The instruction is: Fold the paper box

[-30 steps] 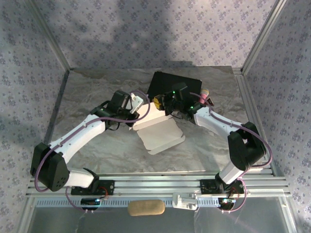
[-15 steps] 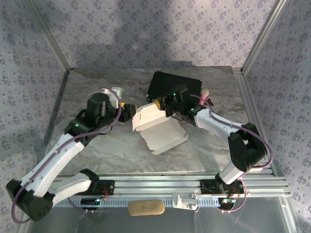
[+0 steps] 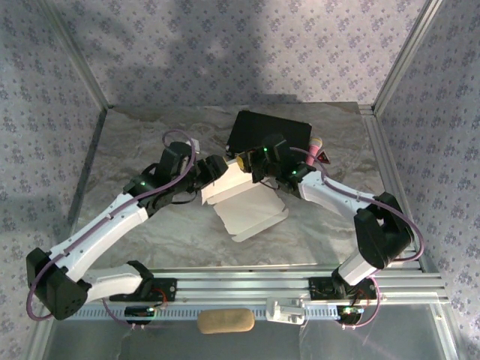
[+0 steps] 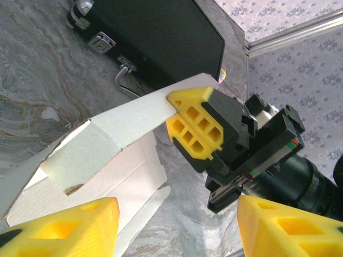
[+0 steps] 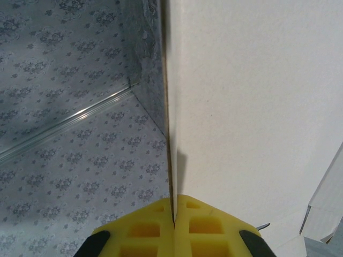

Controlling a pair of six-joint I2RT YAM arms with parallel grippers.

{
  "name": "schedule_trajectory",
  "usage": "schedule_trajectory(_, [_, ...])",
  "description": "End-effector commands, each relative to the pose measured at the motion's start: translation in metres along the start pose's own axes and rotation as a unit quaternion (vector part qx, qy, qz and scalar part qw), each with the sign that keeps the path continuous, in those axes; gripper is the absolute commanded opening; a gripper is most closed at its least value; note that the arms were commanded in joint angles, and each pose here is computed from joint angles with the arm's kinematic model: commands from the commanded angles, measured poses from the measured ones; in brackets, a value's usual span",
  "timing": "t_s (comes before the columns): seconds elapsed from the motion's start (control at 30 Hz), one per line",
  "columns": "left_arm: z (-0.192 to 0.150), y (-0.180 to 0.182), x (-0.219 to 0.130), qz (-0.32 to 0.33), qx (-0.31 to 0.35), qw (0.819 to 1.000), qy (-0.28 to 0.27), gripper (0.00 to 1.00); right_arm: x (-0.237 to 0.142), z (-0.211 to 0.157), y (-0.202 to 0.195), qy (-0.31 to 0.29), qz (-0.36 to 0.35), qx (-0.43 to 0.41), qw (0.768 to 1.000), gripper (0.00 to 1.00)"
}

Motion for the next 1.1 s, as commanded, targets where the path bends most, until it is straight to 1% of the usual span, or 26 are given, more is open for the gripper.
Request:
schedule_trajectory(0.0, [0.006, -0.005, 0.003, 0.008, -0.019, 1.0, -0.01, 0.6, -0.008, -0.004, 0.006, -0.001, 0.019, 0.002, 1.0, 0.0])
schedule_trajectory(0.13, [0.004, -0.001, 0.006, 0.037, -0.01, 0.999, -0.005, 0.6, -0.008, -0.004, 0.006, -0.001, 0.02, 0.003, 1.0, 0.0])
schedule_trajectory(0.23, [0.005, -0.002, 0.005, 0.037, -0.004, 0.999, -0.011, 0.6, -0.008, -0.005, 0.008, 0.002, 0.022, 0.002, 1.0, 0.0])
schedule_trajectory(0.33, [0.003, -0.002, 0.013, 0.04, 0.0, 0.999, -0.001, 0.6, -0.008, -0.005, 0.007, 0.002, 0.022, 0.002, 1.0, 0.0])
schedule_trajectory(0.47, [0.001, -0.005, 0.025, 0.035, 0.002, 0.999, 0.008, 0.6, -0.009, -0.006, 0.007, 0.004, 0.025, 0.002, 1.0, 0.0])
schedule_trajectory(0.73, [0.007, -0.018, 0.035, 0.019, 0.019, 1.0, -0.001, 0.58, -0.011, -0.008, 0.004, 0.003, 0.026, 0.002, 1.0, 0.0])
schedule_trajectory(0.87, [0.009, -0.023, 0.04, 0.008, 0.028, 1.0, -0.003, 0.54, -0.011, -0.007, 0.001, 0.003, 0.026, 0.003, 1.0, 0.0])
schedule_trajectory(0.97, [0.01, -0.026, 0.039, 0.001, 0.038, 0.999, -0.005, 0.51, -0.011, -0.006, 0.0, 0.001, 0.028, 0.005, 1.0, 0.0])
schedule_trajectory(1.0, [0.011, -0.027, 0.036, -0.002, 0.043, 0.999, -0.007, 0.51, -0.011, -0.005, 0.0, 0.0, 0.029, 0.006, 1.0, 0.0])
schedule_trajectory(1.07, [0.013, -0.03, 0.019, -0.012, 0.054, 0.998, -0.023, 0.55, -0.014, -0.003, 0.0, -0.003, 0.035, 0.009, 0.999, 0.0])
Point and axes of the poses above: each hand's point on the last joint's axis, 136 mm out from that joint toward the fingers, its own x axis out along the fingers, its own y axis along the line the jaws close on, z = x × y, the point moved 7 cm from there along -x, back along the fingers, and after that the axes turned 11 degrees about x, right-handed, at the moved point
